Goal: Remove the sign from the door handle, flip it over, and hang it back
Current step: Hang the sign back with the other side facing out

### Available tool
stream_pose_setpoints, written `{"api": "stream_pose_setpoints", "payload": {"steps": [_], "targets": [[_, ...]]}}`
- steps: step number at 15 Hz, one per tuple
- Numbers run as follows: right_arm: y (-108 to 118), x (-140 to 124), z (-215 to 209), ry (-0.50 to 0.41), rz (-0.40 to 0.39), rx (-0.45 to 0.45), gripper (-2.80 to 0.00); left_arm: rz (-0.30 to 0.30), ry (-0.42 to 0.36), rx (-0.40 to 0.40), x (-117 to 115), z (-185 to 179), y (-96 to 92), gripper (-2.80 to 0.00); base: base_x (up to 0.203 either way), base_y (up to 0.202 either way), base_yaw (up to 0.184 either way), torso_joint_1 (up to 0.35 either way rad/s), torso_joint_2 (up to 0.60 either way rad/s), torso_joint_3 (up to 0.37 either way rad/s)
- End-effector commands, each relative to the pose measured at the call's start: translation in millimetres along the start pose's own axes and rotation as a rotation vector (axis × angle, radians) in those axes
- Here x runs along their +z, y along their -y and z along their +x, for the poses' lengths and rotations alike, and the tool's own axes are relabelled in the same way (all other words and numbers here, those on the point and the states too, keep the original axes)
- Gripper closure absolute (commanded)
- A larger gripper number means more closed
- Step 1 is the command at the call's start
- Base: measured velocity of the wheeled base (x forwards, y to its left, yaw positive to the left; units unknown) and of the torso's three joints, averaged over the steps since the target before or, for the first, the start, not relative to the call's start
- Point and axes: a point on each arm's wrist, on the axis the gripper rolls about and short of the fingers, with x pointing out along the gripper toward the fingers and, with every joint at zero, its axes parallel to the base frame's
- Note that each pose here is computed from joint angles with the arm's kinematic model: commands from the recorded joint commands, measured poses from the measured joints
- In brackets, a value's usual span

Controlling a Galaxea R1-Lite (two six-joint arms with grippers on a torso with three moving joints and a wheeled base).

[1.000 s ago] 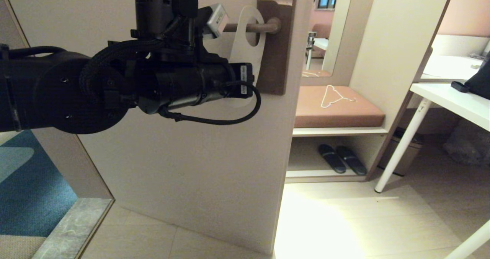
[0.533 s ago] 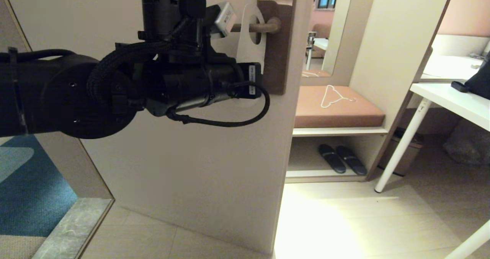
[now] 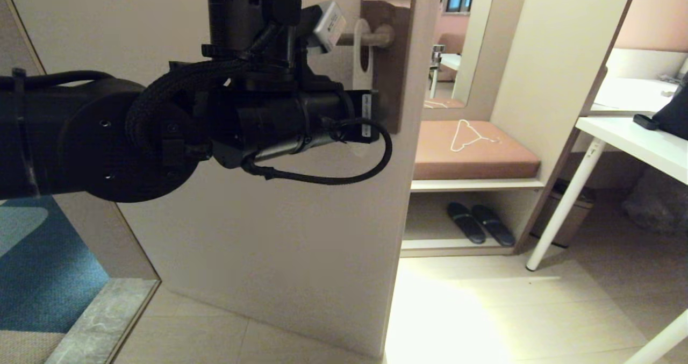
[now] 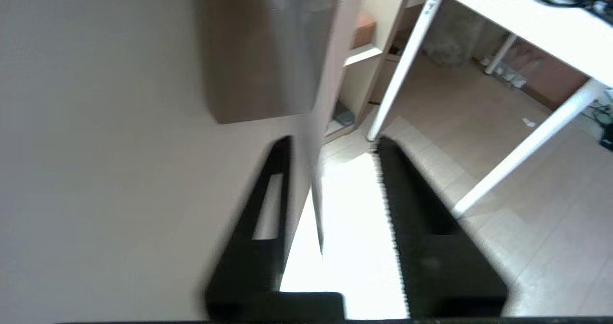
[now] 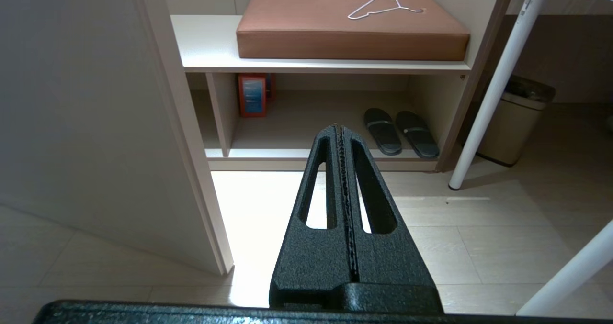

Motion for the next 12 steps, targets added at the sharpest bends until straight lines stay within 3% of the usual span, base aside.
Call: {"api": "stream_pose_setpoints", "payload": {"steps": [1, 7, 12], "targets": [[0, 0, 0, 0.000, -0.001, 0.000, 0.00, -0.002, 0.009, -0.006, 0, 0, 1.8, -2.80, 0.000, 0.000, 0.000, 0.000, 0.00, 0.000], [0, 0, 0, 0.000, 0.000, 0.000, 0.00, -0.006, 0.029, -0.031, 6, -10, 8.5, -2.80, 0.000, 0.000, 0.000, 0.000, 0.00, 0.000], [0, 0, 0, 0.000, 0.000, 0.000, 0.00, -0.004, 0.058, -0.036, 16, -42, 7.6, -2.80, 0.000, 0.000, 0.000, 0.000, 0.00, 0.000]]}}
